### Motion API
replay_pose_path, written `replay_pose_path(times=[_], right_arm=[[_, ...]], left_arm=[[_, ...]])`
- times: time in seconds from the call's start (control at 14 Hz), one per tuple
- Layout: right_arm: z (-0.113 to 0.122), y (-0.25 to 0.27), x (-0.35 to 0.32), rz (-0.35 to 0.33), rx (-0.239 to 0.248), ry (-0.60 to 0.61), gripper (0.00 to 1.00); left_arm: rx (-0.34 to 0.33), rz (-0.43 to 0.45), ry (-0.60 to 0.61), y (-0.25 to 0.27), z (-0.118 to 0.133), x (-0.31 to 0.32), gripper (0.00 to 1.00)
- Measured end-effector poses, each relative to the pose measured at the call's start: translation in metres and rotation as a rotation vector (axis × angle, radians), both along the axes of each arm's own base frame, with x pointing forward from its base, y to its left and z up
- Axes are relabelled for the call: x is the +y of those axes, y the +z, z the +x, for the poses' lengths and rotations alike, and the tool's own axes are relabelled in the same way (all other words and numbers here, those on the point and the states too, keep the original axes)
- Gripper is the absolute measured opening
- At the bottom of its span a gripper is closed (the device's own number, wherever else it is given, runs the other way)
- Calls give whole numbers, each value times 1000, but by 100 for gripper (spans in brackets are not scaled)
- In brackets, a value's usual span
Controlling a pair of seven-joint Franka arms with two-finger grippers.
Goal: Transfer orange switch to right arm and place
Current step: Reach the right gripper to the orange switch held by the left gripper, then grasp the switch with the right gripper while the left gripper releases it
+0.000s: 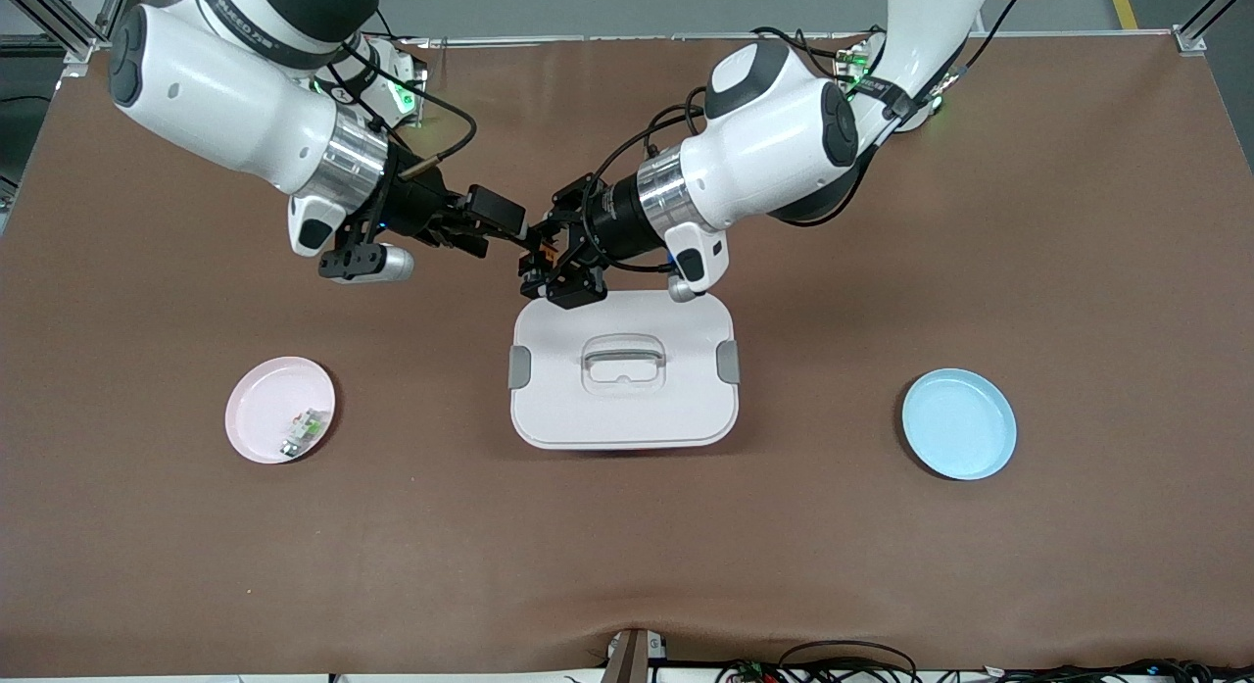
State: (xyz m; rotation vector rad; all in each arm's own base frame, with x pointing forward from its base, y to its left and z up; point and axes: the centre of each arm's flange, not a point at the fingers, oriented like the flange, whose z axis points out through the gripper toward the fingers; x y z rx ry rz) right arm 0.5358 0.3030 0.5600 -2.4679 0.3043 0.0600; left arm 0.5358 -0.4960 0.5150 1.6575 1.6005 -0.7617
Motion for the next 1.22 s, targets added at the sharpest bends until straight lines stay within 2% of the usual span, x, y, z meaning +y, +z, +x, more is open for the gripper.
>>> replay_pose_path(times=[0.36,0.72,0.79,1.07,1.15,1.22], right_arm=[[-9,-12,19,-15,-25,-12,100],[-7,-17,20,-46,-45,-9,100],[-7,-18,20,-58,-51,-5,96],[-7,-18,22,-81,-72,7,93],[-8,-17,23,-80,-77,8,87],[-8,-16,25,-80,-79,11,87]], left_arm=[[-2,-1,3,1,1,1,72],[-2,-1,4,1,1,1,72],[-3,-1,4,1,2,1,72],[-3,-1,5,1,2,2,72],[-3,-1,5,1,2,2,72],[-3,-1,5,1,2,2,72]])
